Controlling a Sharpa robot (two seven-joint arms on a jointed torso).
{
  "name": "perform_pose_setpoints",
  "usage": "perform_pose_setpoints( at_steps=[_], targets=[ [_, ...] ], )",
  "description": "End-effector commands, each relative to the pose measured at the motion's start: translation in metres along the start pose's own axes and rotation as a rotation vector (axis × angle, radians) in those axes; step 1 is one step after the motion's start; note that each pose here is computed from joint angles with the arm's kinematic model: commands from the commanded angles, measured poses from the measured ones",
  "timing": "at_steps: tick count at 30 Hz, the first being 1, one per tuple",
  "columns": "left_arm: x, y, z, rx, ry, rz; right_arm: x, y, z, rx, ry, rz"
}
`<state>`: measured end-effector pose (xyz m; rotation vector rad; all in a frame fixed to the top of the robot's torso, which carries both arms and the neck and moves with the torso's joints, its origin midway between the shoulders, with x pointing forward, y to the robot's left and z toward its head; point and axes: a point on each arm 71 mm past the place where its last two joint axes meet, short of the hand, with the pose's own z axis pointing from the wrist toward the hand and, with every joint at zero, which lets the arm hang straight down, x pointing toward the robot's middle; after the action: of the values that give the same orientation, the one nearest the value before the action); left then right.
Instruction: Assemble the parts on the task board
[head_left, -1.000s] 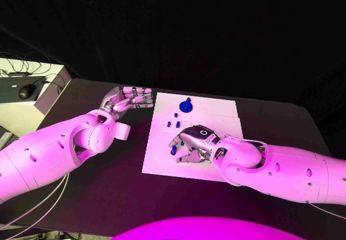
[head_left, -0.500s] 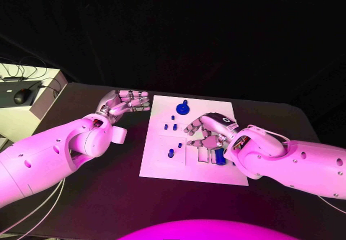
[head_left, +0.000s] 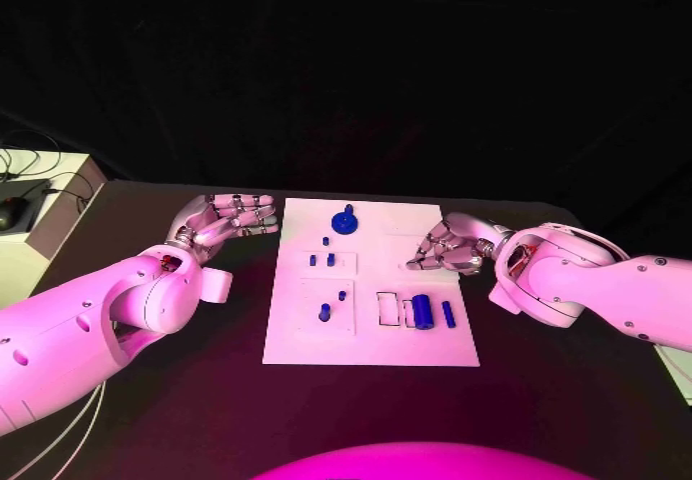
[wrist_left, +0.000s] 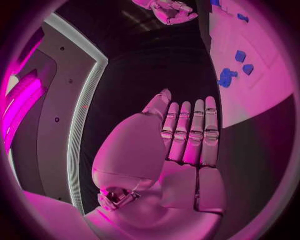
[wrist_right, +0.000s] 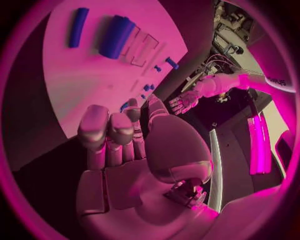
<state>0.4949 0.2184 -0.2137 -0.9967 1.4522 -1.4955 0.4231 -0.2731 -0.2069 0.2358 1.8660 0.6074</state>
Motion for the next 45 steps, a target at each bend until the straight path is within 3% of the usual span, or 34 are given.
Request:
perform_pose_setpoints(
  at_steps=[1, 5, 11, 33, 45],
  targets=[
    [0.0029, 0.0002, 0.0, 0.01, 0.023, -0.012, 0.012, -0.012, -0.006, 0.18, 0.183, -0.056],
    [0.0033, 0.0011, -0.0002, 0.008, 0.025, -0.013, 0.015, -0.018, -0.012, 0.262, 0.225, -0.105],
    [0.003, 0.0014, -0.0005, 0.007, 0.024, -0.013, 0.021, -0.021, -0.017, 0.304, 0.249, -0.129],
    [0.0022, 0.0015, -0.0011, 0.003, 0.024, -0.015, 0.053, -0.015, -0.005, 0.297, 0.27, -0.162],
    [0.0014, 0.0016, -0.0014, 0.001, 0.022, -0.016, 0.068, -0.019, 0.001, 0.304, 0.307, -0.175]
  ],
)
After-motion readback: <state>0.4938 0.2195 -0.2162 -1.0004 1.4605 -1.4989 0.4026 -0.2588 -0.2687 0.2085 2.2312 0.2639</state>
